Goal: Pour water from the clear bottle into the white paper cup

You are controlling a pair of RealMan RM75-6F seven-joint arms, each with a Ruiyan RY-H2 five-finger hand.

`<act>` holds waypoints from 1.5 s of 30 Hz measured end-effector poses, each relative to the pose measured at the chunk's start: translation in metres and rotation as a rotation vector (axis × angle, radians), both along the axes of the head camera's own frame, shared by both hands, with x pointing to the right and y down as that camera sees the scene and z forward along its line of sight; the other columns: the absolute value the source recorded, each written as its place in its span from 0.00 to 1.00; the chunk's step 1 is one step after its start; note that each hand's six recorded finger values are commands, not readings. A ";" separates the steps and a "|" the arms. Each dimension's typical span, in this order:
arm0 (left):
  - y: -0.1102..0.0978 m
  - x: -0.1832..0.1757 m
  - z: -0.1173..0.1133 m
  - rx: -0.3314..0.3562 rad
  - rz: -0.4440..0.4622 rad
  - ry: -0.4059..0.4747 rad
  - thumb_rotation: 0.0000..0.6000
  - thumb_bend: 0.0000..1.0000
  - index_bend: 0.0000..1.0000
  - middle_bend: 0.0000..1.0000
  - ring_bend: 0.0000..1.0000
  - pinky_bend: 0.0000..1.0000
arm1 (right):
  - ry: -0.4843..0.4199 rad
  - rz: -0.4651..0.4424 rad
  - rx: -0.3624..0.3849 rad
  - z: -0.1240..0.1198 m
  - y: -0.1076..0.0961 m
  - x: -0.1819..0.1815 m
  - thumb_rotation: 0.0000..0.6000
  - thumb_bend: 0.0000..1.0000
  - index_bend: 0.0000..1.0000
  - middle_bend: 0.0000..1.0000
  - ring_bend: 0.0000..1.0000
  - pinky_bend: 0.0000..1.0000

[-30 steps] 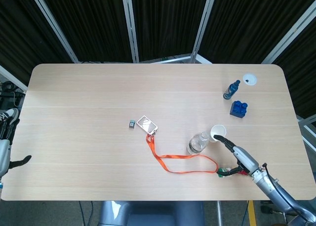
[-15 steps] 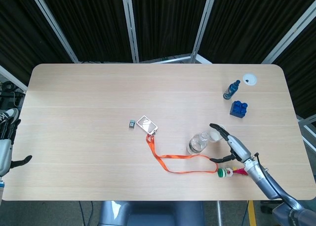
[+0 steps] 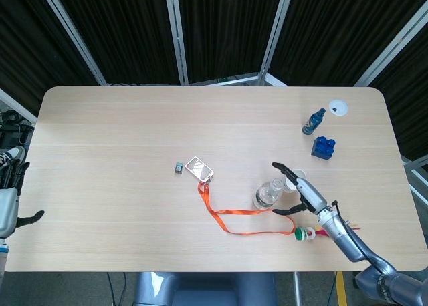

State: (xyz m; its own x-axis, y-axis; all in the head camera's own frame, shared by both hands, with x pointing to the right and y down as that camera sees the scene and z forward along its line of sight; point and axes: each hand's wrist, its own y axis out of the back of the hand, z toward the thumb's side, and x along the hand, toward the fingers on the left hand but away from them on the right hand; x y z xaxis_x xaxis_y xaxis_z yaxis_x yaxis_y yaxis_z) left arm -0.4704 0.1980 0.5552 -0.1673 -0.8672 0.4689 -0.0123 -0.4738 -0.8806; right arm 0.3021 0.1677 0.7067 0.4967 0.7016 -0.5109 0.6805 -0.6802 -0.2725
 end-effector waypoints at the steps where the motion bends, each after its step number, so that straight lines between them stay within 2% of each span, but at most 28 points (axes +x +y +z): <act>1: 0.000 0.000 0.000 0.000 0.001 -0.001 1.00 0.05 0.00 0.00 0.00 0.00 | -0.004 0.004 -0.004 0.001 0.000 -0.001 1.00 0.00 0.00 0.00 0.00 0.09; 14: 0.000 0.000 0.005 -0.015 -0.004 -0.013 1.00 0.05 0.00 0.00 0.00 0.00 | 0.001 -0.011 -0.018 0.016 -0.005 -0.025 1.00 0.00 0.00 0.00 0.00 0.11; 20: -0.001 -0.001 0.007 -0.019 -0.009 -0.017 1.00 0.05 0.00 0.00 0.00 0.00 | 0.006 -0.005 0.010 0.023 -0.006 -0.035 1.00 0.00 0.00 0.04 0.00 0.13; 26: -0.001 -0.001 0.008 -0.023 -0.010 -0.019 1.00 0.05 0.00 0.00 0.00 0.00 | -0.001 0.010 0.006 0.028 -0.004 -0.040 1.00 0.00 0.00 0.07 0.00 0.15; 30: -0.001 -0.001 0.008 -0.025 -0.011 -0.020 1.00 0.05 0.00 0.00 0.00 0.00 | -0.001 0.019 0.008 0.030 -0.004 -0.040 1.00 0.00 0.00 0.11 0.04 0.18; 37: -0.001 -0.001 0.009 -0.029 -0.011 -0.022 1.00 0.05 0.00 0.00 0.00 0.00 | 0.000 0.040 0.017 0.033 -0.006 -0.041 1.00 0.00 0.10 0.21 0.13 0.23; 45: -0.001 -0.001 0.010 -0.032 -0.012 -0.022 1.00 0.05 0.00 0.00 0.00 0.00 | 0.003 0.038 0.019 0.035 -0.004 -0.042 1.00 0.01 0.28 0.38 0.28 0.29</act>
